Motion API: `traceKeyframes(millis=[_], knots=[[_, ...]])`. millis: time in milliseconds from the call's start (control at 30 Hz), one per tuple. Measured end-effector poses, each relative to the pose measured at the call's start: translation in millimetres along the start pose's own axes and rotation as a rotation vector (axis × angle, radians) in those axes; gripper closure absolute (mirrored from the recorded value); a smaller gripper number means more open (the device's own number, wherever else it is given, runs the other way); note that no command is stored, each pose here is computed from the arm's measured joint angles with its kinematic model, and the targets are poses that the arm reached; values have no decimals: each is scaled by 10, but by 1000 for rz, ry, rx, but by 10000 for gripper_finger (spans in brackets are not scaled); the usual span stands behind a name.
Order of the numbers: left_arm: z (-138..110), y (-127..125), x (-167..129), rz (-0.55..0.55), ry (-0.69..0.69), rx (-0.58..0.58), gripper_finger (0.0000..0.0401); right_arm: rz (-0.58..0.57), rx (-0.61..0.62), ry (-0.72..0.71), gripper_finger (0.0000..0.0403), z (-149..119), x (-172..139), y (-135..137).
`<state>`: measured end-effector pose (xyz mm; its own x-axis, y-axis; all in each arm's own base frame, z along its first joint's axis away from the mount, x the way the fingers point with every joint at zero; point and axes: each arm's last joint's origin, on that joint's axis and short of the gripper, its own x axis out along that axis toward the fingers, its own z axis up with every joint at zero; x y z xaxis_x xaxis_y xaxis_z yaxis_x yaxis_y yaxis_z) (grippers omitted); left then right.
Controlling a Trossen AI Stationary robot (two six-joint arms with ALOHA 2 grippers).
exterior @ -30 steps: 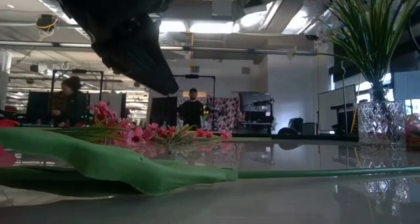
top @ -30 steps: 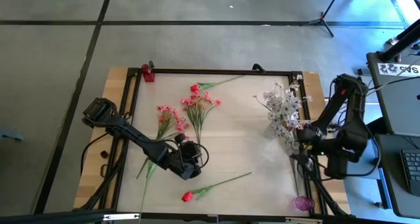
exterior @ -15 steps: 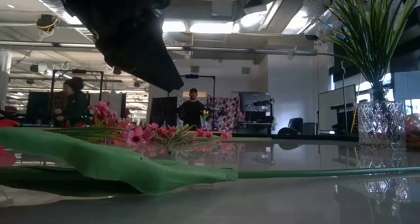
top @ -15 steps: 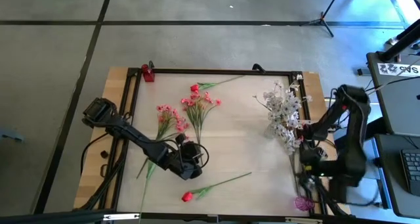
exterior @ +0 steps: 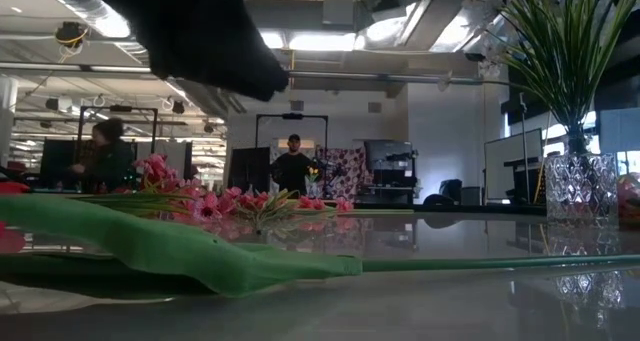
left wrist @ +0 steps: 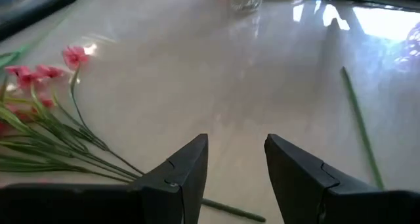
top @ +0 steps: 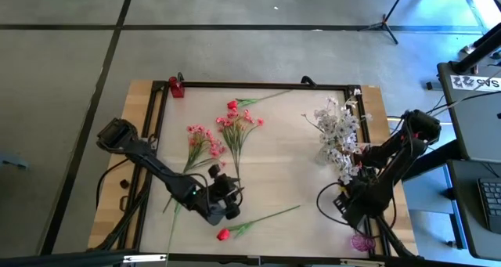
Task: Sort flowers into vase by color
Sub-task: Put the right pink flowers into the violet vase
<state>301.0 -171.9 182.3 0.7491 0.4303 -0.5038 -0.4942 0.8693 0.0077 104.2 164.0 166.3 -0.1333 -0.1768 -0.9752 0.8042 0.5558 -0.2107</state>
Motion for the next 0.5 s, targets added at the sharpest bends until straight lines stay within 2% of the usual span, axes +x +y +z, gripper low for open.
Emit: traceKeyframes(millis=[200,333,500], knots=[[-39,-52,-89,1,-35,7,252,33,11,91,176,18,253,-6],[-43,-70,-109,-6,-43,1,252,55,-13,99,243,22,330,-18],[-36,-79,-112,-13,-49,-4,252,104,-59,90,342,15,268,52]])
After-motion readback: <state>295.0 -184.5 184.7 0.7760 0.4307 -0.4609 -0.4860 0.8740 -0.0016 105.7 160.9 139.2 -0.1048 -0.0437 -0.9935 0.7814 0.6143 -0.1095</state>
